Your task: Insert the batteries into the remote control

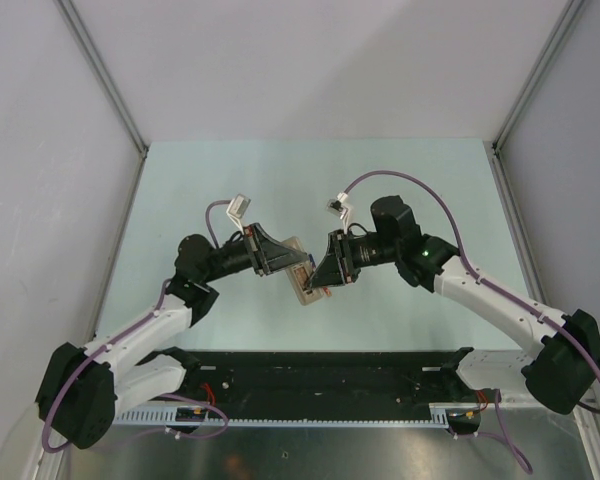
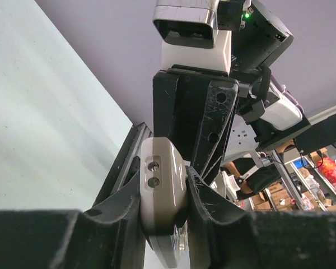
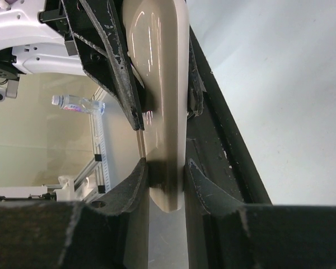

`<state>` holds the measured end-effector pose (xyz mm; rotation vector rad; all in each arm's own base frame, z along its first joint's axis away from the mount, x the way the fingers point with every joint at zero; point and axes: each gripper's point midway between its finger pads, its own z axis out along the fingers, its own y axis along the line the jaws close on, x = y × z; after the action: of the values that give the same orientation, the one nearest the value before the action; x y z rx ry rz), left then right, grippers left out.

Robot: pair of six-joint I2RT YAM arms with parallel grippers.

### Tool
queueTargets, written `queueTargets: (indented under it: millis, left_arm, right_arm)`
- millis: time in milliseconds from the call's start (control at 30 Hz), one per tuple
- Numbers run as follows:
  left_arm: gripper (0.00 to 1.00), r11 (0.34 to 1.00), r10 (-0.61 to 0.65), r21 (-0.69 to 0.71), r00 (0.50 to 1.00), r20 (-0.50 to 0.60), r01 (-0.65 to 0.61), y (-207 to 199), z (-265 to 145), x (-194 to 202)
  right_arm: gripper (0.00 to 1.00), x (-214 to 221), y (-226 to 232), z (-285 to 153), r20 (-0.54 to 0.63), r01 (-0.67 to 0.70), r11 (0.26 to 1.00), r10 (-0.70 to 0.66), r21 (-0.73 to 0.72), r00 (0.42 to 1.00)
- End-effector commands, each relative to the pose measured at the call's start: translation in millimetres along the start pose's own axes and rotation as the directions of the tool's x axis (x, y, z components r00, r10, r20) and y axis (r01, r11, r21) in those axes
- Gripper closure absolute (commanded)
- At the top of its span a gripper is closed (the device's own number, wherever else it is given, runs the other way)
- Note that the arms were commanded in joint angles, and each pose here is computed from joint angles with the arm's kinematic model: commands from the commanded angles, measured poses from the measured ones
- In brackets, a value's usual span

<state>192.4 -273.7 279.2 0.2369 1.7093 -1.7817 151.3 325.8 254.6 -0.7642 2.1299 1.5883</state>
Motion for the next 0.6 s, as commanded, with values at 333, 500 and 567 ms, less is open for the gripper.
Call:
queueTargets:
  millis: [333,500,567]
  left_arm:
    - [1.0,0.999,0.02,-0.034,0.994,0.11,-0.016,5,-3,-15]
    - [1.0,0.997,-0.038,-0.067,0.994,0.107,0.045,20,-4,-9]
    - [1.0,0.996,-0.04,-0.069,0.993,0.111,0.048,20,-4,-10]
  right_arm:
    - [0.33,-24,10,-8,0.079,0.017,0.999,-0.02,0.043,0.997]
    - [0.16,-50,6,-40,0.162,0.021,0.988,-0.046,0.153,0.986]
    - [0.16,-61,4,-51,0.202,0.038,0.976,-0.082,0.212,0.976]
